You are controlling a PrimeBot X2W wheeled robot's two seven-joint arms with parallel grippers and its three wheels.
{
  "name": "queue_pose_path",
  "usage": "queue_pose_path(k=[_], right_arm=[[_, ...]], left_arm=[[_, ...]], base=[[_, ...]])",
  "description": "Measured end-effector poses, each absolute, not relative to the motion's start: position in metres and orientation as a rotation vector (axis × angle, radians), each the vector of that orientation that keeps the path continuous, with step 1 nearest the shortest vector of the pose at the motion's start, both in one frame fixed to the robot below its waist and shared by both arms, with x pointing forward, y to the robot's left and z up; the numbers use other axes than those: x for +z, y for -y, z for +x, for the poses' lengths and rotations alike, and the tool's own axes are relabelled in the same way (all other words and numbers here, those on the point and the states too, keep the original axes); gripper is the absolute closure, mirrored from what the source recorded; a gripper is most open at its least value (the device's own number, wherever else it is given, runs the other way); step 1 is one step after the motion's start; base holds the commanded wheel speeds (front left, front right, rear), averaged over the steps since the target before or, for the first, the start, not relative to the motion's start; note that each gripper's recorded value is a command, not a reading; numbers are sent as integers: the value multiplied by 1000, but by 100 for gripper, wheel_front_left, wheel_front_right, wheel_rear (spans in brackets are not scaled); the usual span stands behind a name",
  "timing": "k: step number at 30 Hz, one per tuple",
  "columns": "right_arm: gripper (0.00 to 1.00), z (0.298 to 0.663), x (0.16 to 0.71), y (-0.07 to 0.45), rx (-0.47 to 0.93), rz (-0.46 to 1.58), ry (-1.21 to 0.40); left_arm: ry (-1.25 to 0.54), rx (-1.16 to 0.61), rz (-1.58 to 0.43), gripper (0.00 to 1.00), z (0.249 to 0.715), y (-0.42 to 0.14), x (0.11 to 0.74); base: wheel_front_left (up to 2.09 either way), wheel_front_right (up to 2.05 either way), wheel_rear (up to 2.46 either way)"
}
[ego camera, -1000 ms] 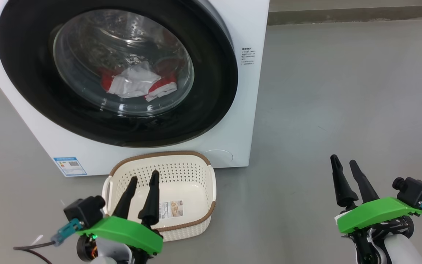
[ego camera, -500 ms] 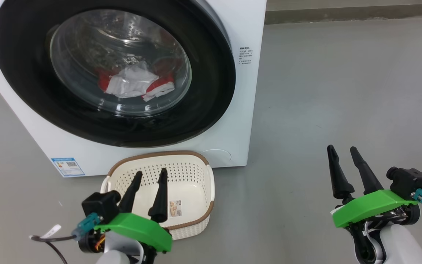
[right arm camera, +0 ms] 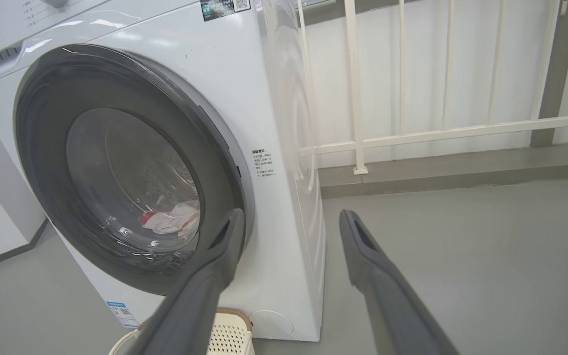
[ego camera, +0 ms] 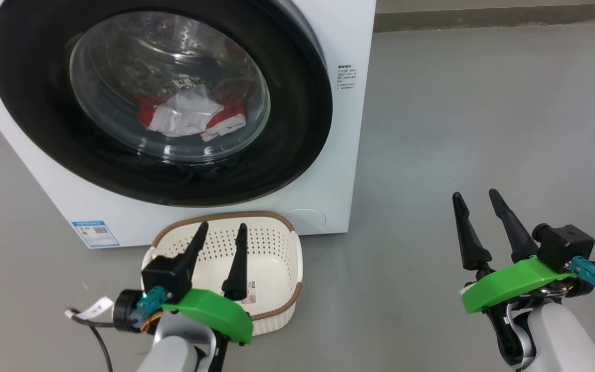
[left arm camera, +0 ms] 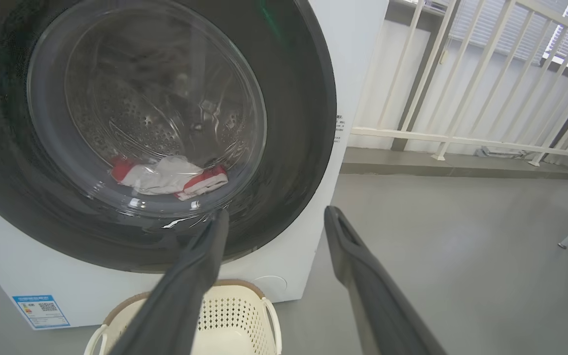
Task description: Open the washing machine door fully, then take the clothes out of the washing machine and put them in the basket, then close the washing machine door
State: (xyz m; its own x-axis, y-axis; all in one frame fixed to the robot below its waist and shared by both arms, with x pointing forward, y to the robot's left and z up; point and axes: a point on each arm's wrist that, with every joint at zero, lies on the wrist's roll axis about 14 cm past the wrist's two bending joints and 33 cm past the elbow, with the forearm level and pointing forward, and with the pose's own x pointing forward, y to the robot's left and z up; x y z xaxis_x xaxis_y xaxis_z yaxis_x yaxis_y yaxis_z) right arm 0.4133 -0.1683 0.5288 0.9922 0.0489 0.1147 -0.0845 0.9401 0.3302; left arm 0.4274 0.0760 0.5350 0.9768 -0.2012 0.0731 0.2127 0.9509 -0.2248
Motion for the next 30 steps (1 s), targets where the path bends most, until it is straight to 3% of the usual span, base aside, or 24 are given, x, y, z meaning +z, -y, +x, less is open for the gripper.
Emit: queue_pose_path(k=[8,30], right_arm=[[0,418,541,166,88,258,149],[0,418,544,172,74,258,161]], left_arm=[[92,-229,-157,0,430,-69,543],[86,-168,-159,0,432,-85,541]], base=[[0,0,0],[0,0,0]])
